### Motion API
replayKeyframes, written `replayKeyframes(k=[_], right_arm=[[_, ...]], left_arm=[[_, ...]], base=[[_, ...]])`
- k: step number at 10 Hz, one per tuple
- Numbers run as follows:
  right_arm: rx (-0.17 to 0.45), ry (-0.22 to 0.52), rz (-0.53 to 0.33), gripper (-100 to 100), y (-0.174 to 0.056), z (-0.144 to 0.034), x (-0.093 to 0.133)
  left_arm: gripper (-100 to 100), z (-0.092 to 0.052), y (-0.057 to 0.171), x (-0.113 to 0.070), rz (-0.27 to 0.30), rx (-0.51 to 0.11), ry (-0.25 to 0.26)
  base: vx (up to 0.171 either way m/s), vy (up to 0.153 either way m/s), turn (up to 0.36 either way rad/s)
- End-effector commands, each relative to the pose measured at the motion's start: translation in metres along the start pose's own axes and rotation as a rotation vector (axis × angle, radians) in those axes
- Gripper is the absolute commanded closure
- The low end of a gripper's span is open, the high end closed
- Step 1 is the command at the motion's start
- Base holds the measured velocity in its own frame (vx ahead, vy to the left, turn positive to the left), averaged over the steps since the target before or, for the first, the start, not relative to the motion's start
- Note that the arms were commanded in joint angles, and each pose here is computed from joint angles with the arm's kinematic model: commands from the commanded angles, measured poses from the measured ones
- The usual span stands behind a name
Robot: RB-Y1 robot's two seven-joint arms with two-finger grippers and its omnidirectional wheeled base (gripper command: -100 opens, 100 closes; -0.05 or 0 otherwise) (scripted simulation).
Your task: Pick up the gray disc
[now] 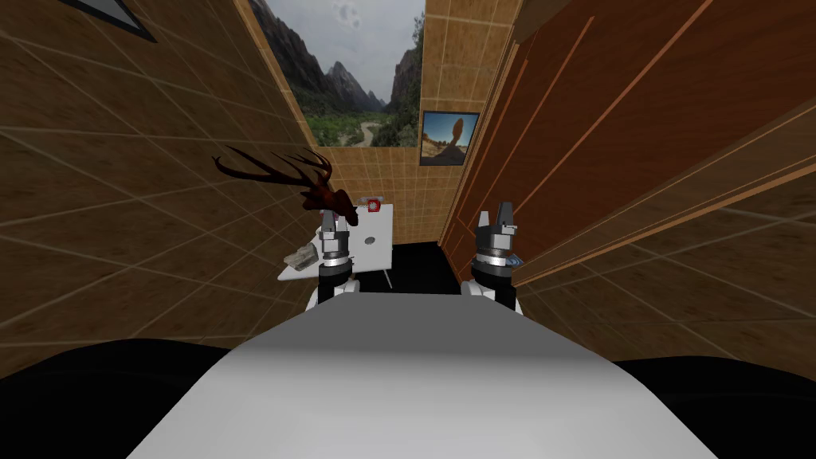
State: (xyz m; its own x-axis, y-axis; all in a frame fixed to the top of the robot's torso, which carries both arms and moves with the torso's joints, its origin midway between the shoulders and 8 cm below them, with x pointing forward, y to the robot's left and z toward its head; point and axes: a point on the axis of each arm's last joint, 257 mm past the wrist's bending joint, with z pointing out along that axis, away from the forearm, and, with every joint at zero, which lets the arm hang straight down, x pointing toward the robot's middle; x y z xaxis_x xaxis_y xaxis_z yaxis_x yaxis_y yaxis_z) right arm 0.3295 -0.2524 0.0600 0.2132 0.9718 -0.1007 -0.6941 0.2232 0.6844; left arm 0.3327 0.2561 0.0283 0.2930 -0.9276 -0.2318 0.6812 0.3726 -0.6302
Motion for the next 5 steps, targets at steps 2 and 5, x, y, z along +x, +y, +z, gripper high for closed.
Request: replayKeyframes(k=[2, 5], right_arm=[[0.0, 0.0, 0.0, 0, 0.0, 0.0, 0.0], [0.0, 0.0, 0.0, 0, 0.0, 0.0, 0.0]], left_arm=[[-100, 0.001, 0.012, 0.008, 0.013, -0.025, 0.064], [-100, 0.003, 0.04, 0.019, 0.031, -0.089, 0.144]], base=[[-0.021, -0.029, 0.024], [-0.019, -0.074, 0.041]])
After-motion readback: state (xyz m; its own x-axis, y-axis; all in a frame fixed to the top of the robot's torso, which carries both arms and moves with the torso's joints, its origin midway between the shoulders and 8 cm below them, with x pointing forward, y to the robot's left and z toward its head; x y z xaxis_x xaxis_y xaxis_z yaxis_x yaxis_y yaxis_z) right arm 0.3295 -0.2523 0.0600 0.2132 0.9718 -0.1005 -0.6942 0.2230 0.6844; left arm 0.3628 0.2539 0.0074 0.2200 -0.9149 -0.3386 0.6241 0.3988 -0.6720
